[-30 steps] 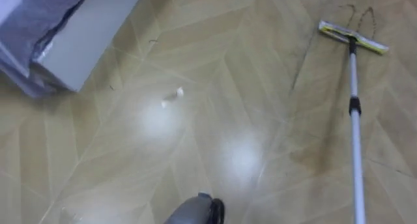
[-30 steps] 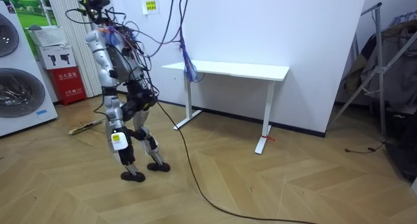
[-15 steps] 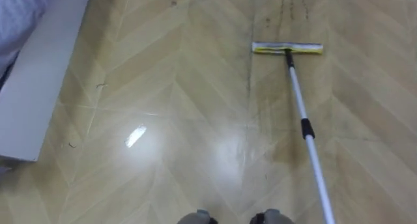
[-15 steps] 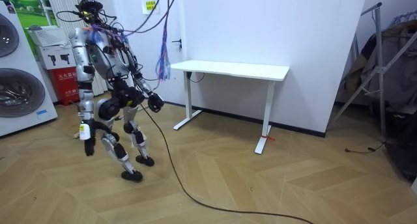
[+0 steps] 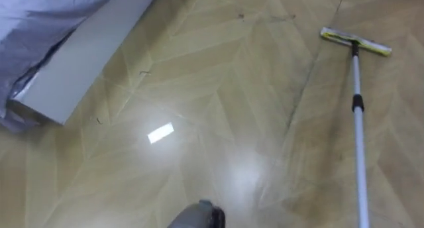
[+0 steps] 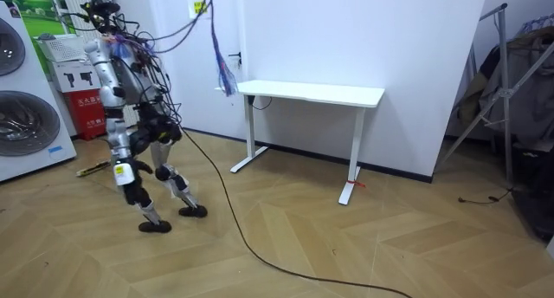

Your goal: Mop floor

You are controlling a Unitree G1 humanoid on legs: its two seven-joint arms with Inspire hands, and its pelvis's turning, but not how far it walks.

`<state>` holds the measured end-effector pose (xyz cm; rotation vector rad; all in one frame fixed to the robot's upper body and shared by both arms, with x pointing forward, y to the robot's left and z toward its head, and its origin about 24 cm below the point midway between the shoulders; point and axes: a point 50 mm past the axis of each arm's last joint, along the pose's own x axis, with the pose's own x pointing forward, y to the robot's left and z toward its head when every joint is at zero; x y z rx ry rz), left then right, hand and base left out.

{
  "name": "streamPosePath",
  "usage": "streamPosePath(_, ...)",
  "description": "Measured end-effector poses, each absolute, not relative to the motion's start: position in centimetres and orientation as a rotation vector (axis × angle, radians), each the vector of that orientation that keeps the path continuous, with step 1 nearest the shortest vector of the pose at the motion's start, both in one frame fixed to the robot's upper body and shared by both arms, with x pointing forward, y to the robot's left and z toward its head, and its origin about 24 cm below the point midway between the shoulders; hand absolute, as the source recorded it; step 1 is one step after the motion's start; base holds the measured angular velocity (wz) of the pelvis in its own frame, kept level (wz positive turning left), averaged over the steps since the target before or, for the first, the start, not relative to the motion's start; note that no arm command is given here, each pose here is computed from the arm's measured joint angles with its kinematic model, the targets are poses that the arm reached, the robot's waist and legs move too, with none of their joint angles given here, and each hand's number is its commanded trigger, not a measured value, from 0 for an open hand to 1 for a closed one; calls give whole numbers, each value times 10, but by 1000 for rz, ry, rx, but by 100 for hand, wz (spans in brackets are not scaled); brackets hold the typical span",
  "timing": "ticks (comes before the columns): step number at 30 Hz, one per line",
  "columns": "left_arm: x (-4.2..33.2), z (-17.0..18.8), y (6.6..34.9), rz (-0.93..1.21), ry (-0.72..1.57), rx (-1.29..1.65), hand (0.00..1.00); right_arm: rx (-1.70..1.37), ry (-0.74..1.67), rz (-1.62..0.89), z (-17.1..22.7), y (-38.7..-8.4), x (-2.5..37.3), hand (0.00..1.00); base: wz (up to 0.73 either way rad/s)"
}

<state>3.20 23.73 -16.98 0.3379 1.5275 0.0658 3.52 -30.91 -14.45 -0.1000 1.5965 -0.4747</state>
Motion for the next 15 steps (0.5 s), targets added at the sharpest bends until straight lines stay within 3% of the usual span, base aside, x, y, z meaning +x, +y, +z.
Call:
streamPosePath(2,39,-170,233,61,1491,327,0,-101,1733,-488,-149,-300,-11,100,-52)
streamPosePath(7,38,-171,228,100,1485,330,0,-97,1823,-402,-159,-268,-32,100,-95)
streamPosePath(9,40,-171,227,111,1477,339,0,-106,1833,-360,-162,-260,-29,100,-27)
streamPosePath(12,47,-171,225,109,1460,337,0,-118,1823,-375,-160,-265,-12,100,37)
streamPosePath(15,49,-169,229,119,1453,346,0,-146,1674,-429,-148,-291,52,100,37)
